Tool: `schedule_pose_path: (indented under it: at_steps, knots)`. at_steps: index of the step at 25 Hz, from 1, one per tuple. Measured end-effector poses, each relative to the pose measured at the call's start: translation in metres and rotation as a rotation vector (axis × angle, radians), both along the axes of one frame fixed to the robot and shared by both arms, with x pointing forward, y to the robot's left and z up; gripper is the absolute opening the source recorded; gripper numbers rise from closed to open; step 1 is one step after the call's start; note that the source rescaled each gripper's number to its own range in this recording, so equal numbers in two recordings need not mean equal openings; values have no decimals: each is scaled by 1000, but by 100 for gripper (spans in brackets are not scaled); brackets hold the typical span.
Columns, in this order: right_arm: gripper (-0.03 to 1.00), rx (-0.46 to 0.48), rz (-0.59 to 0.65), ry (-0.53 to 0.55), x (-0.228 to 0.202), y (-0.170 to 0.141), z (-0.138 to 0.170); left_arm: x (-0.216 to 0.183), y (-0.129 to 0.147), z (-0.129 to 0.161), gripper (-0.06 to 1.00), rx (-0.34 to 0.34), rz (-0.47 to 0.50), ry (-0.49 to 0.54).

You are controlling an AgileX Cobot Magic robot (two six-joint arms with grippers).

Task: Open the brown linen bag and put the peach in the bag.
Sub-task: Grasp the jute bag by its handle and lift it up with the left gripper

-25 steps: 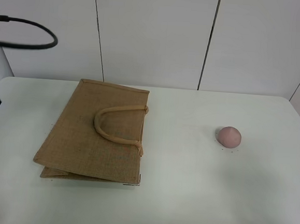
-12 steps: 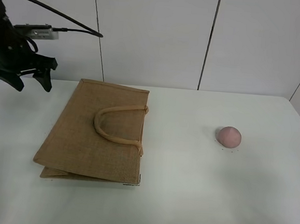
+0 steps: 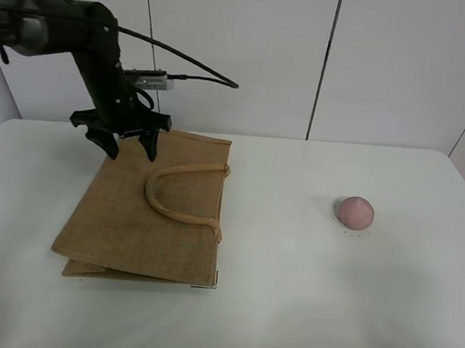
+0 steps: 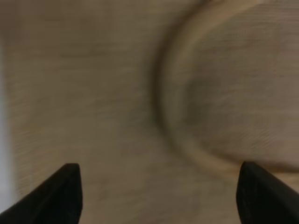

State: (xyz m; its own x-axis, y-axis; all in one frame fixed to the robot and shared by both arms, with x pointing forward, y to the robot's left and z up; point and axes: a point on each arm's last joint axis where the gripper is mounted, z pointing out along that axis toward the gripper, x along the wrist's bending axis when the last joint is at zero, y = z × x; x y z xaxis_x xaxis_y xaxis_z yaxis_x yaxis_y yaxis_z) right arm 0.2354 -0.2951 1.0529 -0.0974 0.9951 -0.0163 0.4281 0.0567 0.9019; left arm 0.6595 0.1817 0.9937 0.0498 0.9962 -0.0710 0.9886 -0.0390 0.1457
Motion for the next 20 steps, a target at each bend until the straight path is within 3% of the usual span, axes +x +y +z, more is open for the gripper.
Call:
schedule_pose_path:
  at_steps: [4,12,20]
  knots:
    - [100,0,0,0,0,0,0,12,-15,-18,100,-29,-7,17]
    - [100,0,0,0,0,0,0,21,-17,-57,100,-8,-6,82]
    - [100,0,0,0,0,0,0,22,-18,-74,100,-6,-4,86]
